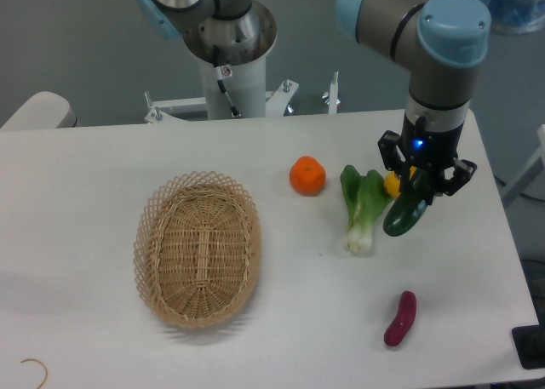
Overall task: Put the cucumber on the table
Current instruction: 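Carry the green cucumber in the gripper down beside the wicker basket, then open the gripper to release the cucumber onto the table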
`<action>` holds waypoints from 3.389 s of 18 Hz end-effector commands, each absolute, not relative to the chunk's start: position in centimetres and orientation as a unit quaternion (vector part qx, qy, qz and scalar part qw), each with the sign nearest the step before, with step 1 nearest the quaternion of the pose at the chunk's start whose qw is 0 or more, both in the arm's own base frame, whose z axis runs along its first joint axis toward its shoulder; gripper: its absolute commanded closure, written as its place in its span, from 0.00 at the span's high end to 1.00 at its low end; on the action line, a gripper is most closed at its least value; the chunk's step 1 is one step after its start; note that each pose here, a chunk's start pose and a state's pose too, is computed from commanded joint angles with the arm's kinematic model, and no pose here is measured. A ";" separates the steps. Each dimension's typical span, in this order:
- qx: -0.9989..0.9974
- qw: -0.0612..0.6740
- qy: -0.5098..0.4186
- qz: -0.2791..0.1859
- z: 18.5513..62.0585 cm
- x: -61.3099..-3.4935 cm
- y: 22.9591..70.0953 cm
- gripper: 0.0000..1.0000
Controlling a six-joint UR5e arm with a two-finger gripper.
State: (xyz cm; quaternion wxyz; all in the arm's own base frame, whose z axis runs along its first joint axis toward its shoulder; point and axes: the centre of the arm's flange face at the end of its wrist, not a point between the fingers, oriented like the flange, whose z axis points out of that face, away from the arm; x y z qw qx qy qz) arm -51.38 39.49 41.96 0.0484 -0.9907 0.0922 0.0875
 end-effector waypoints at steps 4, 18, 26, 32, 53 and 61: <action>-0.991 0.046 0.091 0.084 41.5 -51.2 39.6 0.41; -0.998 0.046 0.006 0.047 37.5 -47.6 45.3 0.42; -0.994 0.061 -0.082 0.039 31.7 -42.3 54.2 0.42; -0.994 0.071 -0.078 0.040 26.3 -38.7 59.3 0.42; -0.996 0.029 0.048 0.069 20.1 -39.5 60.9 0.42; -0.993 0.042 0.054 0.094 21.6 -40.1 61.4 1.00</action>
